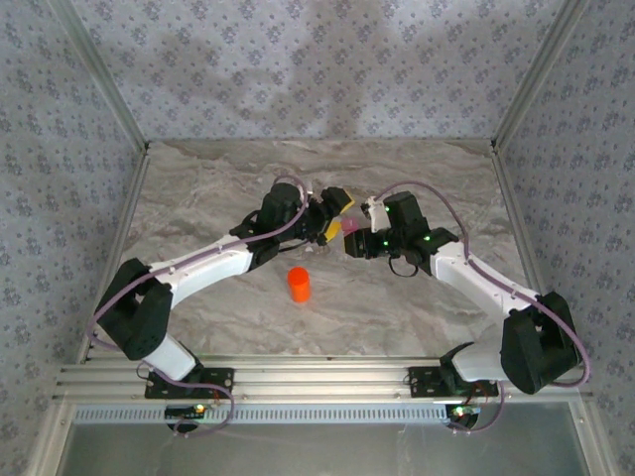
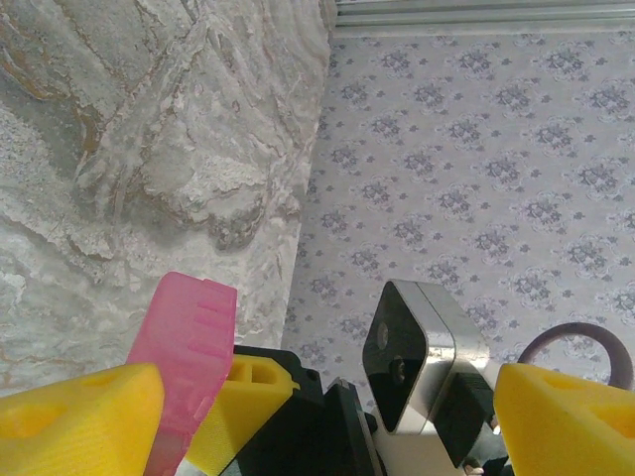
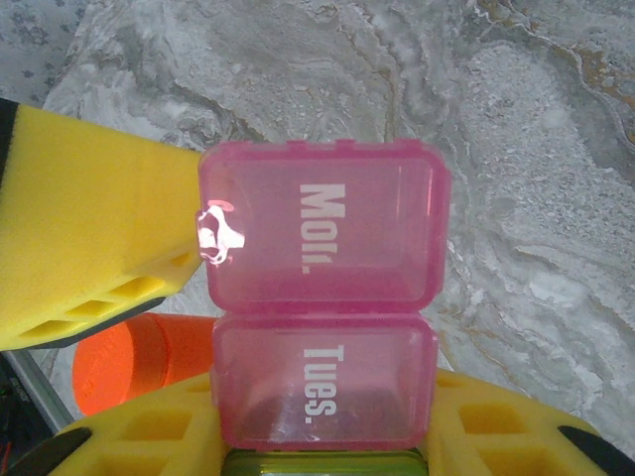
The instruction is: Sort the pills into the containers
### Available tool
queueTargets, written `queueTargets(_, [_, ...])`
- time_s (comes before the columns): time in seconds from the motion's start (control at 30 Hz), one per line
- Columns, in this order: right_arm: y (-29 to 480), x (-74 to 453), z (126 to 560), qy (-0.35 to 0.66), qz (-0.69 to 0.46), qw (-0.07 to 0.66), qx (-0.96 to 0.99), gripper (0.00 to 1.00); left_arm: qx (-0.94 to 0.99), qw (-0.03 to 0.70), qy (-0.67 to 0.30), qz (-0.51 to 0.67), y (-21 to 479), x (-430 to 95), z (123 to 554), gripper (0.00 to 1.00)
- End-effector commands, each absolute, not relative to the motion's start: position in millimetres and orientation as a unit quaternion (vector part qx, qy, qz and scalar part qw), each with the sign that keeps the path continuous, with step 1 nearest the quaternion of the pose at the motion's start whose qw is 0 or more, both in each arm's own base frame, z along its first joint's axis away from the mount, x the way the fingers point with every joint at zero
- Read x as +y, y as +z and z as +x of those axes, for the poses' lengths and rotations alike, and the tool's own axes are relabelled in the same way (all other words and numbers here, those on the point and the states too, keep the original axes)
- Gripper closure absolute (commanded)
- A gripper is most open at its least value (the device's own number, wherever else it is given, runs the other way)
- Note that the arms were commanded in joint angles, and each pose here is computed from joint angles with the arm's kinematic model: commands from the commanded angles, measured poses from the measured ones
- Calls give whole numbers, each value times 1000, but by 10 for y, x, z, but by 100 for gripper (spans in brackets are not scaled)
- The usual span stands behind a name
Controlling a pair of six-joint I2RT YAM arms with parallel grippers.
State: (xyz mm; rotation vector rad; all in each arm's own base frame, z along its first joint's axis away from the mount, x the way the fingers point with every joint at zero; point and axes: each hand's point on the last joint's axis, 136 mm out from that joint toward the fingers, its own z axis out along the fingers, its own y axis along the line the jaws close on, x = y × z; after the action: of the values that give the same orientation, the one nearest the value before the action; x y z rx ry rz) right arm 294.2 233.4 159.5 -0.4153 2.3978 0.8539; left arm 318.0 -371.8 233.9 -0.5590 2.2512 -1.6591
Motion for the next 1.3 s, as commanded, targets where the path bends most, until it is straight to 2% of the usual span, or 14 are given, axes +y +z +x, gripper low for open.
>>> queueTargets(0.0, [1585, 2401, 2902, 327, -164, 275, 889, 81, 759, 133, -615, -167, 2642, -3913, 3115, 14])
queueTargets(0.37, [1485, 2388, 2917, 318, -163, 267, 895, 83, 737, 138, -646, -144, 3047, -3992, 3001, 14])
queueTargets(0.53, [1457, 2357, 2907, 316, -161, 265, 897, 82, 754, 163, -619, -150, 3018, -3860, 3036, 13])
queueTargets(0.77, [1226, 2150, 2917, 284, -160, 248, 912, 82, 801, 243, -505, -211, 2649, -3038, 3326, 7])
queueTargets(0.9, [1018, 2066, 2900, 232, -198, 226, 925, 81, 812, 268, -455, -249, 2479, -2508, 3464, 1])
queueTargets(1.1, [788, 2065, 2924, 188, -247, 194, 931, 78, 828, 294, -390, -275, 2347, -1930, 3584, 0])
queueTargets(1.27, [568, 2231, 2918, 120, -325, 155, 925, 77, 833, 304, -366, -284, 2324, -1681, 3656, 0])
